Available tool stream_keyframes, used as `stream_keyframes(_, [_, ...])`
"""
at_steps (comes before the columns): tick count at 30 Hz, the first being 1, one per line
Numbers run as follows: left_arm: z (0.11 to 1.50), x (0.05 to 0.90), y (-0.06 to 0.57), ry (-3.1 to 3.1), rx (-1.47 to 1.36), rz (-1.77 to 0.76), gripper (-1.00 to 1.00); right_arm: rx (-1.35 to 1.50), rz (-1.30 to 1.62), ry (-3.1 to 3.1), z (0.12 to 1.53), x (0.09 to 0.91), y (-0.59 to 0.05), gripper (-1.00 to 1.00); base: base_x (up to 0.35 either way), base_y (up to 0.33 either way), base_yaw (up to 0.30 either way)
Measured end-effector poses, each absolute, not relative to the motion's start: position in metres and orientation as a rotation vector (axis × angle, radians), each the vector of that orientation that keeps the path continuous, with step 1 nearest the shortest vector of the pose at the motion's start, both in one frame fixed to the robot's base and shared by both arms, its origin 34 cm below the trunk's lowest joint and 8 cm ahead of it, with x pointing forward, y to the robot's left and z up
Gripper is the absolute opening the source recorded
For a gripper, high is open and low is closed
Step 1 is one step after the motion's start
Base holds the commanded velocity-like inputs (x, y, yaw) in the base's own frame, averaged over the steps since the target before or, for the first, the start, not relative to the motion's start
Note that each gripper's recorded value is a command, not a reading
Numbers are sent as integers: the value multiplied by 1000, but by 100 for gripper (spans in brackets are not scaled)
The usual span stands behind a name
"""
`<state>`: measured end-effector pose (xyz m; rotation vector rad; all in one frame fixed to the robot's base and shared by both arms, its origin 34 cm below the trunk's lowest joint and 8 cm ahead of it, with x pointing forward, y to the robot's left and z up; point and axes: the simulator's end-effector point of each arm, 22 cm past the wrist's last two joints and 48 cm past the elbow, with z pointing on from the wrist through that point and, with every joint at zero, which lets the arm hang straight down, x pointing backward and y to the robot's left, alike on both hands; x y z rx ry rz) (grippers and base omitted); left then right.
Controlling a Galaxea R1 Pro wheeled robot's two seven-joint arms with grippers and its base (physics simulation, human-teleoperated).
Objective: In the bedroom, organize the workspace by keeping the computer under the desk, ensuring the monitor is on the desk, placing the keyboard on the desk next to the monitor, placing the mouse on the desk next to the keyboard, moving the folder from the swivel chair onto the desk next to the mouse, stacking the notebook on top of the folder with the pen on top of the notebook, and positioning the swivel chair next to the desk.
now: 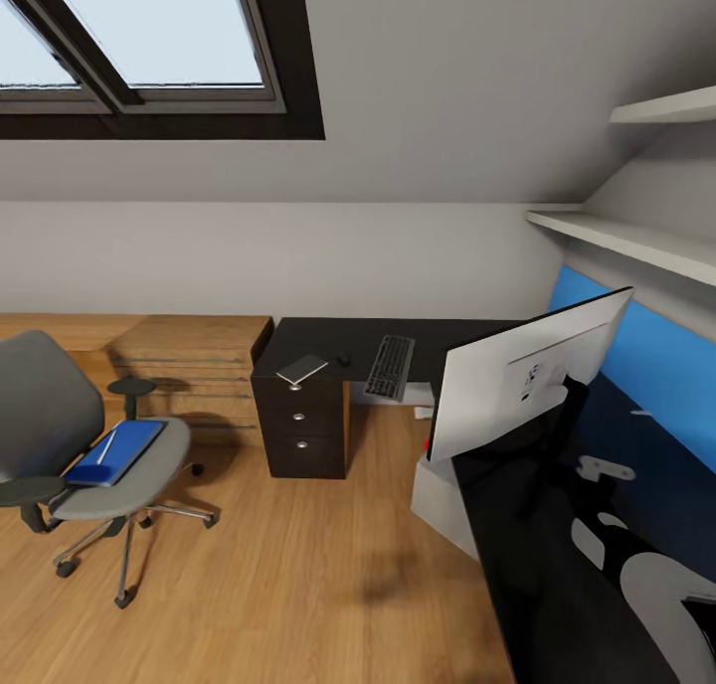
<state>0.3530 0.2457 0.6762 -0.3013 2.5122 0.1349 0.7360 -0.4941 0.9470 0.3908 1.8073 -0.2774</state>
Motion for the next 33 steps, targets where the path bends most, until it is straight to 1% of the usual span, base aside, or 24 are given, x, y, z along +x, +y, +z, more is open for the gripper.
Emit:
stream_keyframes(9, [676, 353, 245, 2512, -297, 134, 100, 428, -327, 1807, 947, 730, -508, 100, 181, 4, 0])
stream_keyframes(16, [676, 353, 246, 2512, -297, 136, 100, 447, -357, 1808, 948, 725, -521, 100, 53, 0, 0])
stream_keyframes(22, [676, 353, 246, 2512, -298, 136, 100, 492, -432, 1798, 951, 715, -545, 100, 39, 0, 0])
stream_keyframes(33, [676, 353, 246, 2512, -298, 136, 100, 504, -440, 1841, 943, 711, -548, 100, 19, 0, 0])
